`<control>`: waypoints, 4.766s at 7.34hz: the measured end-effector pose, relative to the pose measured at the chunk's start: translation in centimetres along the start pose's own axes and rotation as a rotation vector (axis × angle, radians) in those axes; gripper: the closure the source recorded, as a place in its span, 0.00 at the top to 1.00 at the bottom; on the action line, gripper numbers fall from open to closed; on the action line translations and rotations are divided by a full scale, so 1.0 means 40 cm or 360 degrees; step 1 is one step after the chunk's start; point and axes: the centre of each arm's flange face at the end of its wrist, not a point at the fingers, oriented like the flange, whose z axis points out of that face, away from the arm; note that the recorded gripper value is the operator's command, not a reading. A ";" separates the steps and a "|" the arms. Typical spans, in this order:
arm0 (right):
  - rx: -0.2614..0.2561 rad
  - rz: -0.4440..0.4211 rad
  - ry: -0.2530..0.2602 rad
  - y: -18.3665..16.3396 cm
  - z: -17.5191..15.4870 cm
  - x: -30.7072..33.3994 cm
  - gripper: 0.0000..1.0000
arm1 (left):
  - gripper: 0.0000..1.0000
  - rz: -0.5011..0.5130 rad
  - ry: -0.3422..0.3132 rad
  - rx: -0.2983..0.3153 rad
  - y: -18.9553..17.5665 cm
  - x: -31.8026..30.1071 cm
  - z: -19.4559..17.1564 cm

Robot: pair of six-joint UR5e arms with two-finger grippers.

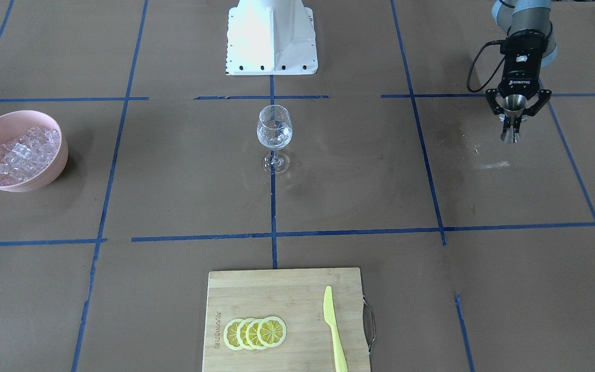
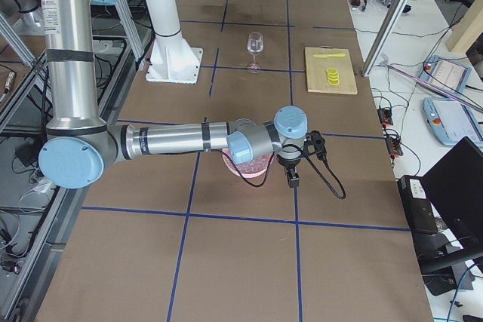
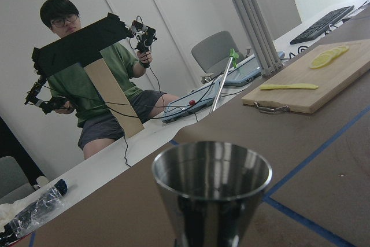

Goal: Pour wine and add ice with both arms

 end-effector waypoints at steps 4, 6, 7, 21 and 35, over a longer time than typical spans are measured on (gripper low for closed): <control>-0.0007 0.0006 0.0001 0.002 0.005 0.005 1.00 | 0.00 -0.0570 0.0167 -0.0104 0.045 0.023 -0.005; -0.0008 0.0005 0.0001 0.001 0.006 0.004 1.00 | 0.00 -0.0623 0.0179 -0.0124 0.068 0.049 0.011; -0.0008 0.0005 0.0001 0.000 0.007 0.005 1.00 | 0.00 -0.0634 0.0180 -0.0122 0.072 0.062 0.019; -0.0017 0.0000 -0.0003 0.001 0.014 -0.002 1.00 | 0.21 -0.0713 0.0267 -0.0145 0.098 0.185 0.053; -0.0020 -0.0007 -0.0006 -0.001 0.017 -0.008 1.00 | 0.99 -0.0677 0.0296 -0.0190 0.116 0.199 0.048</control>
